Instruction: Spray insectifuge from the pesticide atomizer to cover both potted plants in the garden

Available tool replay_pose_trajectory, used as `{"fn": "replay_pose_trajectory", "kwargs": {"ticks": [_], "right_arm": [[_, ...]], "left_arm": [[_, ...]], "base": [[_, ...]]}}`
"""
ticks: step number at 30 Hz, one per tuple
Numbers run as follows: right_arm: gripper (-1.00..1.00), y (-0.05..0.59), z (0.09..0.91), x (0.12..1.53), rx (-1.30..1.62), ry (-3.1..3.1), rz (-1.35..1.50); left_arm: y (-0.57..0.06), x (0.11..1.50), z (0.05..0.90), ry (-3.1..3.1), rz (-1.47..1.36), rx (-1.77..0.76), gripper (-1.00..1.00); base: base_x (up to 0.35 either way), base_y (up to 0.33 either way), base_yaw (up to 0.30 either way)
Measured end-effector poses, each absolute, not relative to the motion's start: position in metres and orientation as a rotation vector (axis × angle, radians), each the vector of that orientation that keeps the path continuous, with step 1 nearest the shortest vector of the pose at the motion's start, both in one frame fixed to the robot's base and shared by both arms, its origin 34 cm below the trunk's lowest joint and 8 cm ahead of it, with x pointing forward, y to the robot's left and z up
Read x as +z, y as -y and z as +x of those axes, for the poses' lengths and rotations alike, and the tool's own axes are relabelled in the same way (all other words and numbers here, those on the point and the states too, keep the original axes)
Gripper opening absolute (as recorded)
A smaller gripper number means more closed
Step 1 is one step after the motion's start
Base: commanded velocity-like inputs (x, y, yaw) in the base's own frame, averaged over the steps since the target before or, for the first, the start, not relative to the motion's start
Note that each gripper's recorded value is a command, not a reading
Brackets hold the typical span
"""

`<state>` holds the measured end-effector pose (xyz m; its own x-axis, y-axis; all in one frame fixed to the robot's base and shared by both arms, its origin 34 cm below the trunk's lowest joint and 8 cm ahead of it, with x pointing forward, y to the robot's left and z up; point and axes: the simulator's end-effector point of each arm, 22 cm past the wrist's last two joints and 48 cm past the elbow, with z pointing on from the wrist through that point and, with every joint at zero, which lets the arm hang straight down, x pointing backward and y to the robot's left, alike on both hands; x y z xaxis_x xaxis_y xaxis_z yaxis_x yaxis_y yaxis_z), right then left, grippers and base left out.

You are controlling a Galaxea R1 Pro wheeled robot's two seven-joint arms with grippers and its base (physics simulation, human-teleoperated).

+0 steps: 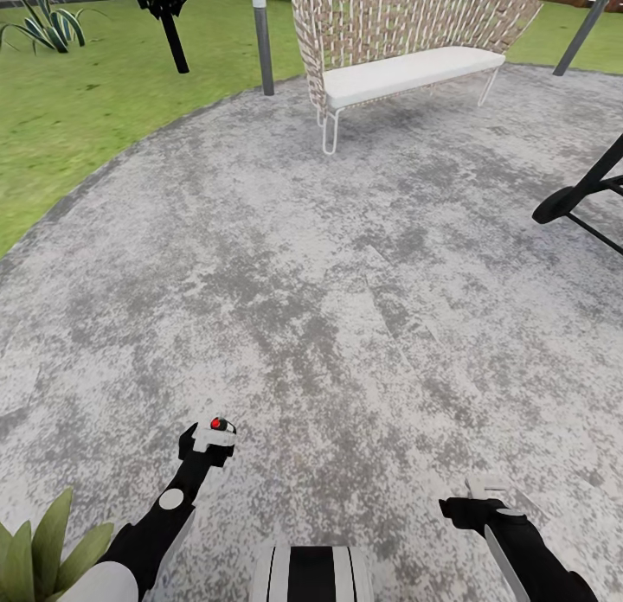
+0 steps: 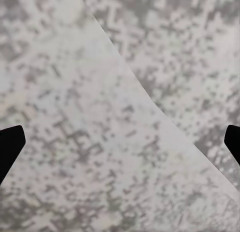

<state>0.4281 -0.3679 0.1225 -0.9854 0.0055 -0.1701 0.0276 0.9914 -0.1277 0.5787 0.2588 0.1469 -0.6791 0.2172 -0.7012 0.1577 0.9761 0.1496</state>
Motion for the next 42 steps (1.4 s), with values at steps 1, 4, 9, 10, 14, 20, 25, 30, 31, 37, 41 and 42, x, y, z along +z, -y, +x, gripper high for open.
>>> {"fn": "replay_pose_trajectory", "kwargs": {"ticks": [1,4,9,10,14,20,25,30,31,37,41,42], "right_arm": [[1.0,0.3678,0.428,0.1225,-0.193,-2.965,0.025],[1.0,0.3679,0.428,0.1225,-0.194,-2.965,0.025],[1.0,0.3679,0.4279,0.1225,-0.194,-2.965,0.025],[1.0,0.3679,0.4277,0.1222,-0.194,-2.966,0.025],[1.0,0.3677,0.4261,0.1208,-0.194,-2.97,0.023],[1.0,0.3675,0.4257,0.1204,-0.193,-2.971,0.022],[1.0,0.3676,0.4244,0.1194,-0.194,-2.975,0.023],[1.0,0.3675,0.4228,0.1179,-0.194,-2.979,0.022],[1.0,0.3675,0.4226,0.1177,-0.194,-2.979,0.022],[1.0,0.3674,0.4224,0.1175,-0.194,-2.98,0.021],[1.0,0.3674,0.422,0.1172,-0.194,-2.981,0.021],[1.0,0.3674,0.4217,0.117,-0.194,-2.982,0.021]], "left_arm": [[-0.2588,0.1469,0.5787,-2.33,0.26,0.098,1.0],[-0.2584,0.1469,0.5788,-2.33,0.26,0.097,1.0],[-0.2585,0.1469,0.5787,-2.33,0.26,0.097,1.0],[-0.2585,0.1465,0.5784,-2.331,0.26,0.097,1.0],[-0.2582,0.1444,0.5769,-2.335,0.261,0.096,1.0],[-0.2586,0.1437,0.5762,-2.337,0.261,0.097,1.0],[-0.2595,0.1422,0.575,-2.34,0.261,0.098,1.0],[-0.2596,0.1399,0.5733,-2.345,0.261,0.098,1.0],[-0.2596,0.1397,0.5731,-2.345,0.261,0.098,1.0],[-0.2596,0.1393,0.5729,-2.346,0.261,0.097,1.0],[-0.2591,0.139,0.5726,-2.347,0.261,0.097,1.0],[-0.2588,0.1386,0.5723,-2.347,0.261,0.096,1.0]], "base": [[0.0,0.0,0.0],[0.008,0.0,0.0],[0.113,0.0,0.0],[0.03,0.0,0.0],[0.01,0.0,0.0],[0.001,0.0,0.0],[0.0,0.0,0.025],[0.0,0.0,0.045],[0.0,0.0,0.015],[0.0,0.0,0.005],[0.0,0.0,0.0],[0.0,0.0,0.0]]}}
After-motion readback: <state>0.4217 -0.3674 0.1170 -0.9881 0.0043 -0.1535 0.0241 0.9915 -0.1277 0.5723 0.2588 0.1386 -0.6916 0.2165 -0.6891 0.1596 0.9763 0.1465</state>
